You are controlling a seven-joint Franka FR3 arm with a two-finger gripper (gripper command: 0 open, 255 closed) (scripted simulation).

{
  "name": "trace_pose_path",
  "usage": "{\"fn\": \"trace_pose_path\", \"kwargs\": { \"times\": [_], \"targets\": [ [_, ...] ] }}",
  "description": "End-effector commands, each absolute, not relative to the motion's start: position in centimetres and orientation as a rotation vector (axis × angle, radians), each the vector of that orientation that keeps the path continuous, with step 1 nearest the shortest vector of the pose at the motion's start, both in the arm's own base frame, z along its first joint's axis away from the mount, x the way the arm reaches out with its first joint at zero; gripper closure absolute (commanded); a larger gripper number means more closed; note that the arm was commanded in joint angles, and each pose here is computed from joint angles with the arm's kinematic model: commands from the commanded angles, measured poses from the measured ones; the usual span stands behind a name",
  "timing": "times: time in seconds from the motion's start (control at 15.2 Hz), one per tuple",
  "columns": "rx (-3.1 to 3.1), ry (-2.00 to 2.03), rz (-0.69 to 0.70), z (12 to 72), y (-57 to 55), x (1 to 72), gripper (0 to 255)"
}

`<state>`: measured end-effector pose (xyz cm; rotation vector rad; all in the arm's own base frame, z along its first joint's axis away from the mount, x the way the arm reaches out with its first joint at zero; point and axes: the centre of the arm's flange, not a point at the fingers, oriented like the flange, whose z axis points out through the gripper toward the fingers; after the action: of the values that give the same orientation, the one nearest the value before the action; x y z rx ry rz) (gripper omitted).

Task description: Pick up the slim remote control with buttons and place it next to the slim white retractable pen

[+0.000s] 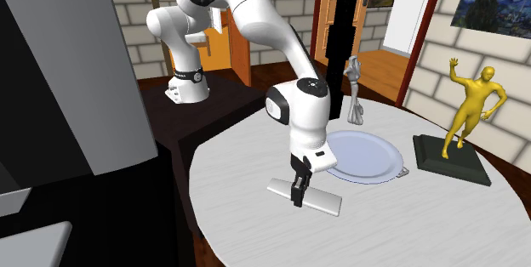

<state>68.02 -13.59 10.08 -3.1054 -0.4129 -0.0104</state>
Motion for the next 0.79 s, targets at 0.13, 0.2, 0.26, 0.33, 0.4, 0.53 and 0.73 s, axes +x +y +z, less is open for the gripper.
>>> {"fn": "trace_pose_path", "kwargs": {
  "times": [0.13, 0.2, 0.26, 0.33, 0.4, 0.53, 0.73],
  "targets": [
    [-3.105, -0.413, -0.01, 10.6, -13.6, 68.0, 255],
    [-3.105, -0.413, -0.01, 11.1, -13.6, 68.0, 255],
    [-3.105, -0.413, -0.01, 11.7, -13.6, 68.0, 255],
    [-3.105, -0.413, -0.01, 12.2, -13.6, 68.0, 255],
    [-3.105, -0.413, -0.01, 12.7, -13.6, 68.0, 255],
    [-3.105, -0.413, -0.01, 13.8, -13.6, 68.0, 255],
    [-3.105, -0.413, -0.01, 15.4, -13.6, 68.0, 255]
  ]
}}
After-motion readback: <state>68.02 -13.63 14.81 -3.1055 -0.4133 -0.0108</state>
